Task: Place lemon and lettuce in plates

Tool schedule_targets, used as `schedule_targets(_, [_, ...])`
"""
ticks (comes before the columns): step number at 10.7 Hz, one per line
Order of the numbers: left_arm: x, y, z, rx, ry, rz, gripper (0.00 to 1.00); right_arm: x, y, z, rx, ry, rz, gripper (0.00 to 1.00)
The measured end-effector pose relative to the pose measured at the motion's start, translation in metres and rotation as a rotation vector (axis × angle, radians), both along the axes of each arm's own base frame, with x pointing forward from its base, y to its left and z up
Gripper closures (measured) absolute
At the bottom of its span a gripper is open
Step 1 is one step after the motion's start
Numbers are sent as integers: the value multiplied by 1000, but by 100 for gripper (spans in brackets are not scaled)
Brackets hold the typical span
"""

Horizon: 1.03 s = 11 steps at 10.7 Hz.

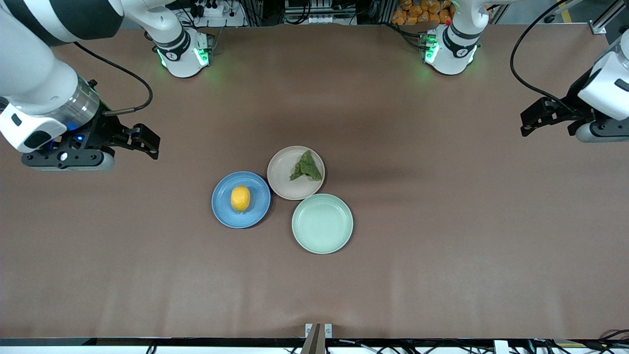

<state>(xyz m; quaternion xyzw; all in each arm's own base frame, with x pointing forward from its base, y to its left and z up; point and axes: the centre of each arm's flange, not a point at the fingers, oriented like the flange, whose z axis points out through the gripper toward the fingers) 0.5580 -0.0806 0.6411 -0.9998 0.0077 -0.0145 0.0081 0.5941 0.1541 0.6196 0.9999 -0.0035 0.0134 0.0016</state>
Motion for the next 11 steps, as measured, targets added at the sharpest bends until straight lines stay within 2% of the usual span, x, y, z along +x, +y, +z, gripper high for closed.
schedule_targets(5, [-2, -12, 0, -37, 8, -16, 0, -16, -13, 7, -8, 4, -11, 0])
schedule_targets(11, [-3, -16, -1, -37, 13, -23, 0, -17, -15, 6, -34, 2, -9, 0])
